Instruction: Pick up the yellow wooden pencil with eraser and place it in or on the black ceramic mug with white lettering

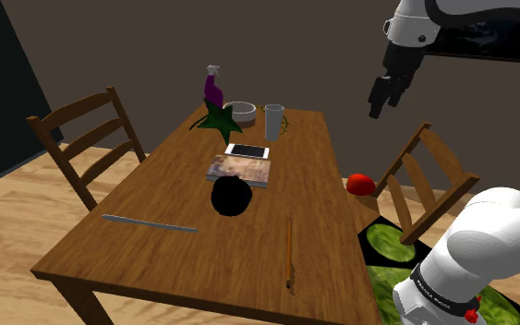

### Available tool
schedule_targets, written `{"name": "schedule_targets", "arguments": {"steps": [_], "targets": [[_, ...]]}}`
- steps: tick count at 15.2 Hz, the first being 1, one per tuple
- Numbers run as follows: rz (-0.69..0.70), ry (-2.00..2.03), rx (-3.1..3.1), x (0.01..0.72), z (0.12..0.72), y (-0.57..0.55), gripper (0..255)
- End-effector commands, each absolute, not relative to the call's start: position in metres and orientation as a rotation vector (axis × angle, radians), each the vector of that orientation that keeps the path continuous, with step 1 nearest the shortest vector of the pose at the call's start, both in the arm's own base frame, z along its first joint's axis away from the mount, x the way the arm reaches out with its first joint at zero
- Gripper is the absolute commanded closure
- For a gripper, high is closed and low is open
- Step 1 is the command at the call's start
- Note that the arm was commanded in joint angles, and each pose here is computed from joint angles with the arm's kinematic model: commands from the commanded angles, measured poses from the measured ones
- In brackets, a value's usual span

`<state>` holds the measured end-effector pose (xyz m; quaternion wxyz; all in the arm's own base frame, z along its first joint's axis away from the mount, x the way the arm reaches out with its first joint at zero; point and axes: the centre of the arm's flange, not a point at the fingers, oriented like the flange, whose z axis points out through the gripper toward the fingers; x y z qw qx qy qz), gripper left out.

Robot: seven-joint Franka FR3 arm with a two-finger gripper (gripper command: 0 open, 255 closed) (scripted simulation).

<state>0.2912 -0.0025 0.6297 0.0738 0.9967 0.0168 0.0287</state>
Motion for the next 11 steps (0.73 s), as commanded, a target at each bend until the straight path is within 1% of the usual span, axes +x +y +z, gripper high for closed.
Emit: {"name": "schedule_targets", "arguments": {"steps": [1,11], "targets": [[0.086,0.051,2.992,0.291,0.63,-0.003,0],[0.29,-0.384,2.978,0.247,0.533,0.085,0]]}}
